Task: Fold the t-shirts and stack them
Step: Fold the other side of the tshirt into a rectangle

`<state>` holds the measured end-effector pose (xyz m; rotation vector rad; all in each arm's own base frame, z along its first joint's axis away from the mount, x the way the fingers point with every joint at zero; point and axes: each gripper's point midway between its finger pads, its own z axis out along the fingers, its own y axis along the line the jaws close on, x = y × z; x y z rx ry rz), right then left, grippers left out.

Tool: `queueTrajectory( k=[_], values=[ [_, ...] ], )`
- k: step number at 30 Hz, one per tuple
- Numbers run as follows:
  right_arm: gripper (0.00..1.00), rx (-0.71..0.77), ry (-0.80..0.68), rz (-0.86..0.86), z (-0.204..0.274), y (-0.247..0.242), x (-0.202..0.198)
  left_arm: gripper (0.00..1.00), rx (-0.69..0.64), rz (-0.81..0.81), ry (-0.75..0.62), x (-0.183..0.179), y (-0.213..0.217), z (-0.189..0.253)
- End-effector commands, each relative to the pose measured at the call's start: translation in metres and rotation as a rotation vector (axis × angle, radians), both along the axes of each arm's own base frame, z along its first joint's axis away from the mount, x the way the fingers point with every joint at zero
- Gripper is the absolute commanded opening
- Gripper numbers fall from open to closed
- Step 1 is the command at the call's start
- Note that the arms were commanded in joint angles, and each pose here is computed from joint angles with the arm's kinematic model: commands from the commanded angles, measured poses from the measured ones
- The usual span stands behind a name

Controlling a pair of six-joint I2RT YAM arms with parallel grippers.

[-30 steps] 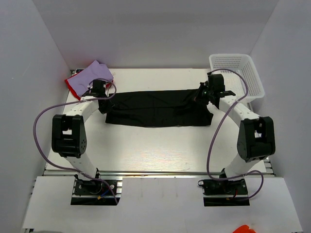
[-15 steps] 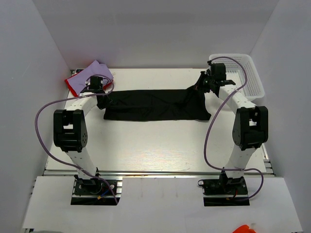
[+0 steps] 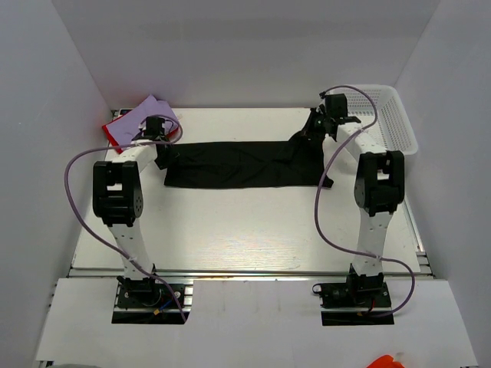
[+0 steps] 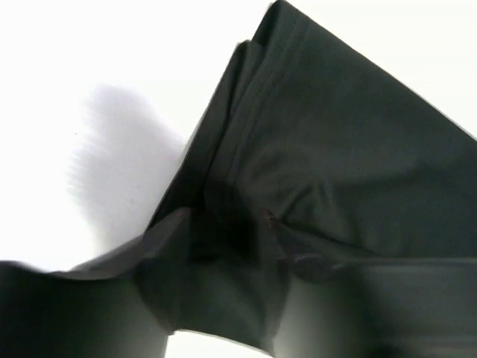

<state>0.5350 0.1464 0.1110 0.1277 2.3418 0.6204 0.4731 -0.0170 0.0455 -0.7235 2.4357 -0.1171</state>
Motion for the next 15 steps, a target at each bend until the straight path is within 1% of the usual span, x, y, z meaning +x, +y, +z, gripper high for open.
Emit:
queueTrajectory(
  k=[1, 2, 3, 4, 5, 6, 7, 8, 9, 10, 11, 12, 13, 14, 15],
  values=[
    [0.09, 0.014, -0.033, 0.012, 0.001, 0.004, 0.029, 0.57, 0.015, 0.041, -0.059, 0.022, 0.010, 0.022],
    [0.30, 0.011, -0.019, 0.017, 0.000, 0.003, 0.031, 0.66, 0.021, 0.056, -0.049, 0.023, 0.012, 0.023],
    [0.41, 0.011, -0.016, 0.038, 0.000, 0.008, 0.037, 0.88, 0.029, 0.062, -0.039, 0.024, 0.014, 0.024],
    [0.48, 0.014, -0.017, 0.042, 0.007, 0.009, 0.043, 0.92, 0.038, 0.068, -0.041, 0.026, 0.016, 0.033],
    [0.66, 0.016, -0.031, 0.053, 0.015, 0.012, 0.046, 0.94, 0.038, 0.068, -0.039, 0.026, 0.016, 0.035],
    [0.77, 0.004, -0.025, 0.072, 0.013, 0.011, 0.043, 1.00, 0.038, 0.068, -0.039, 0.026, 0.016, 0.035],
    [0.80, -0.007, -0.013, 0.073, 0.014, 0.011, 0.033, 1.00, 0.026, 0.060, -0.066, 0.027, 0.013, 0.042],
    [0.90, -0.022, -0.018, 0.088, 0.013, 0.012, 0.028, 1.00, 0.015, 0.054, -0.101, 0.027, 0.011, 0.055],
    [0.90, -0.019, -0.045, 0.098, 0.028, 0.015, 0.021, 1.00, 0.012, 0.028, -0.117, 0.026, 0.005, 0.059],
    [0.90, -0.010, -0.107, 0.099, 0.051, 0.014, 0.020, 1.00, 0.005, 0.023, -0.115, 0.021, 0.004, 0.057],
    [0.90, -0.016, -0.017, 0.108, 0.014, 0.014, -0.004, 1.00, -0.007, -0.012, -0.138, 0.022, -0.005, 0.060],
    [0.90, -0.011, -0.051, 0.106, 0.028, 0.012, -0.008, 1.00, -0.011, -0.042, -0.144, 0.016, -0.008, 0.061],
    [0.90, -0.012, -0.030, 0.109, 0.022, 0.010, -0.023, 1.00, -0.057, -0.096, -0.179, 0.019, -0.020, 0.065],
    [0.90, -0.011, -0.003, 0.112, 0.013, 0.009, -0.035, 1.00, -0.072, -0.131, -0.193, 0.017, -0.025, 0.065],
    [0.90, -0.014, 0.037, 0.110, -0.001, 0.006, -0.047, 1.00, -0.091, -0.164, -0.182, 0.012, -0.031, 0.055]
  ],
)
